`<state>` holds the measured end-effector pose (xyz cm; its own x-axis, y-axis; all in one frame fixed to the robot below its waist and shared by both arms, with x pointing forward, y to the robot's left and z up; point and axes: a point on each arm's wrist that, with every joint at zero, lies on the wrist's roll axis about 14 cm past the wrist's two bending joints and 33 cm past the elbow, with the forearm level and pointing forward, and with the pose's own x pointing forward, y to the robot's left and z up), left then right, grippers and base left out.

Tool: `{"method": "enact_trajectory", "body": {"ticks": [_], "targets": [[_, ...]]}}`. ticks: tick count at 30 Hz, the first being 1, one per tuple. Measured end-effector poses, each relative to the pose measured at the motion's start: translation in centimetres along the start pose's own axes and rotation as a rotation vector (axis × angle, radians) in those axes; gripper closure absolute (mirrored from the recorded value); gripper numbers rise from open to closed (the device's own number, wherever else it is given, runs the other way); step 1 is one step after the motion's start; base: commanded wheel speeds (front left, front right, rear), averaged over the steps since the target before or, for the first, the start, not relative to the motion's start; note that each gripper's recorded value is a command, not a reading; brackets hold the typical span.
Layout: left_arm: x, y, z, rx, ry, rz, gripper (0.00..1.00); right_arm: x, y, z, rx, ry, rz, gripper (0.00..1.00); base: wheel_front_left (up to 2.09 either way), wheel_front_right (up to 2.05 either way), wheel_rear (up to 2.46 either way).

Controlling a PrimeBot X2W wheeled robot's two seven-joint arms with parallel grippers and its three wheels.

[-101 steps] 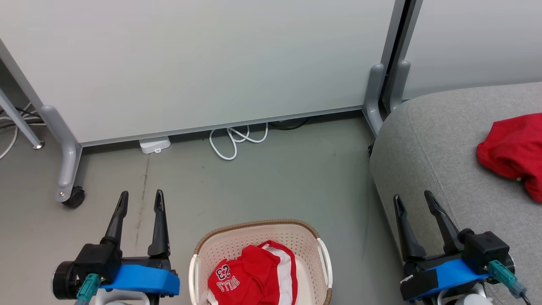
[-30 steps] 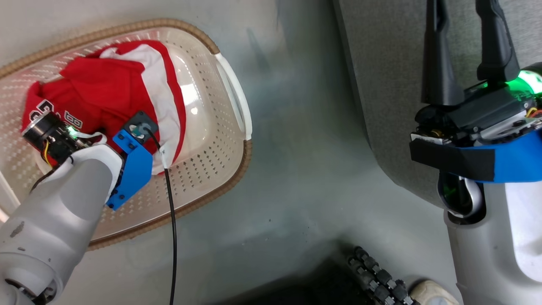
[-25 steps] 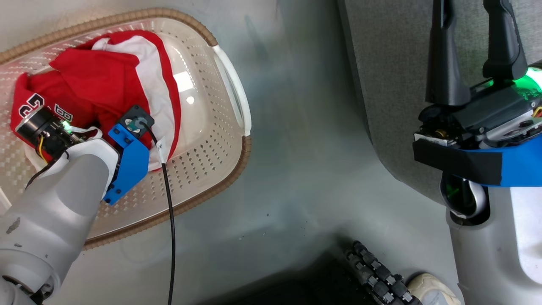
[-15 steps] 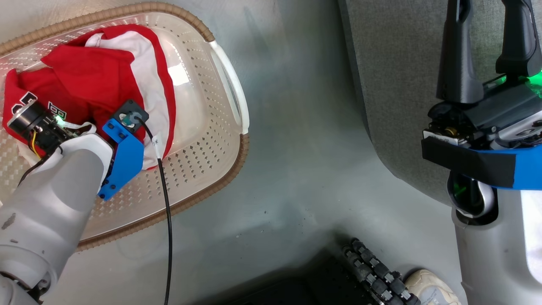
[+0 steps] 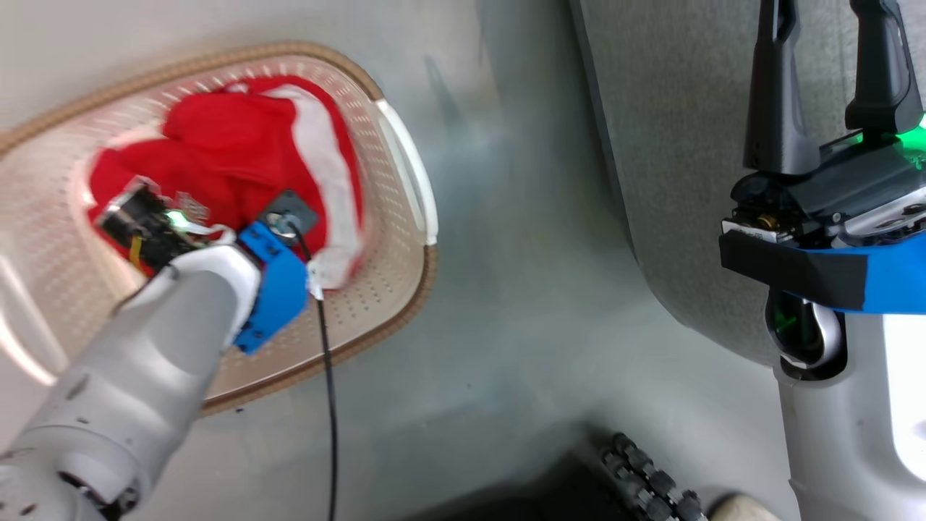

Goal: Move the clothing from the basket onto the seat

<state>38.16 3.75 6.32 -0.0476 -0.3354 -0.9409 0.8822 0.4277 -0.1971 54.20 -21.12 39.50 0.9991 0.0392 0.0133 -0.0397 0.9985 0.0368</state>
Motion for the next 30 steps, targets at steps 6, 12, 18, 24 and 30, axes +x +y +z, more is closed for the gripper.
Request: {"method": "enact_trajectory", "body": {"ticks": [6, 12, 18, 24, 30], "targets": [[-3.5, 0.1, 3.6, -0.060, -0.160, 0.038, 1.00, -0.4, 0.8, 1.7, -0.001, -0.020, 0.010, 0.00, 0.00, 0.00, 0.00], [-8.4, 1.4, 6.8, -0.090, -0.330, 0.121, 1.00, -1.0, 2.1, 4.5, -0.003, -0.059, 0.035, 0.00, 0.00, 0.00, 0.00], [-14.2, 2.8, 9.2, -0.168, -0.509, 0.223, 1.00, -2.4, 3.0, 7.8, -0.007, -0.106, 0.050, 0.00, 0.00, 0.00, 0.00], [-20.8, 4.6, 11.4, -0.228, -0.669, 0.339, 1.00, -4.4, 3.8, 10.7, -0.001, -0.142, 0.058, 0.00, 0.00, 0.00, 0.00], [-27.3, 4.7, 13.5, -0.270, -0.824, 0.420, 1.00, -6.9, 4.1, 12.9, 0.003, -0.170, 0.060, 0.00, 0.00, 0.00, 0.00]]}}
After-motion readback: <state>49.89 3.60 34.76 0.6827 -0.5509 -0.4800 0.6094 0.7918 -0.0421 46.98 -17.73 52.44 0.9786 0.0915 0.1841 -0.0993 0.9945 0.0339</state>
